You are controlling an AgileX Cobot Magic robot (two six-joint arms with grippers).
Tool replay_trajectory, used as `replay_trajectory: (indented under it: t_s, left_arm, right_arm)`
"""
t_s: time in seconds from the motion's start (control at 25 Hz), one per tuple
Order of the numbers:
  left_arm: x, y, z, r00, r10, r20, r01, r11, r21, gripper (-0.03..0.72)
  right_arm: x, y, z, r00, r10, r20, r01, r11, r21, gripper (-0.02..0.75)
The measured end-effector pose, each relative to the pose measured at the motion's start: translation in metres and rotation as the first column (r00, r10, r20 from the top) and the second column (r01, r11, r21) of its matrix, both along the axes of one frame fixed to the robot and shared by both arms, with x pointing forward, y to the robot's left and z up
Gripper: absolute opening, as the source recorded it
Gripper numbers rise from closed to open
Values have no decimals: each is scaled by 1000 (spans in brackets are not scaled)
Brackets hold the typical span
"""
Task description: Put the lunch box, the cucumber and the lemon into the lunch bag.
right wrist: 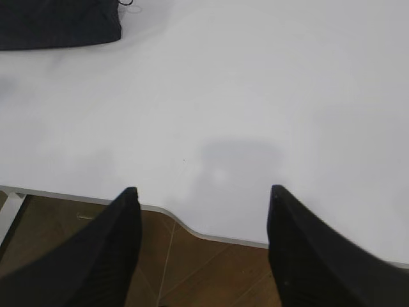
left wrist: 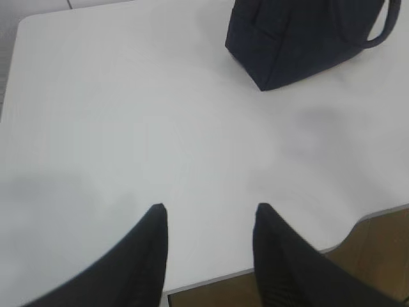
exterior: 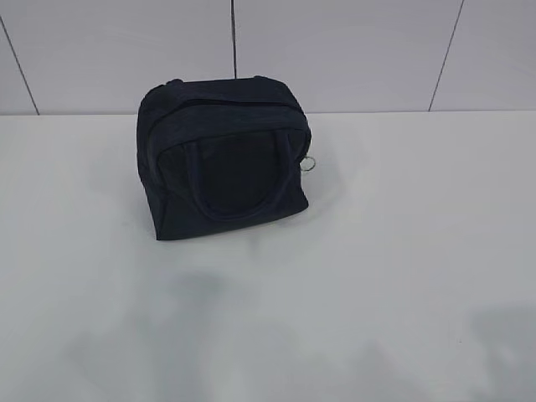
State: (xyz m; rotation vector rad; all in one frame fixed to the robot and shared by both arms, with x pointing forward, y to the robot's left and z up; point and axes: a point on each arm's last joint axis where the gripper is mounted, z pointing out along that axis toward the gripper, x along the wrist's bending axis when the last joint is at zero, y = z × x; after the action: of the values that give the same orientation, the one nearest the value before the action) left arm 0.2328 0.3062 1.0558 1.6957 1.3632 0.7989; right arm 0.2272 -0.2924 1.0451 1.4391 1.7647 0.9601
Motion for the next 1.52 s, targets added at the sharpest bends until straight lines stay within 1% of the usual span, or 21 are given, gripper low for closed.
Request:
replay_trajectory:
  t_s: [0.08,0.2,0.36,0.44,0.56,0.76,1.04,1.28,1.52]
  left_arm:
    - [0,0,0,999,43,0,-43,999,-1,319]
    - [-1,-1,0,995,96,0,-96,995,-1,317]
    - [-1,-1,0,989,147,0,-147,989,-2,305]
    - [-1,-1,0,988,153,0,-153,988,-2,302]
    - [-1,-1,0,987,158,-1,-158,987,-3,299]
    - [-1,-2,0,980,198,-1,-198,980,-3,298]
    - [-1,-2,0,980,200,-1,-200,980,-3,298]
    - [-1,-2,0,980,200,-1,-200,980,-3,297]
    - [-1,-2,0,980,200,-1,-200,980,-3,272]
  right_arm:
    - [0,0,0,1000,-12,0,12,1000,0,474]
    - [1,1,0,998,-66,0,66,998,2,474]
    - [1,2,0,986,-165,0,165,986,2,474]
    - [1,2,0,985,-174,0,174,985,1,474]
    - [1,2,0,987,-160,0,160,987,1,474]
    - [1,1,0,993,-121,0,121,993,1,474]
    - [0,0,0,999,-46,0,46,999,1,474]
    - [0,0,0,999,-41,0,41,999,1,474]
    - [0,0,0,999,-41,0,41,999,1,474]
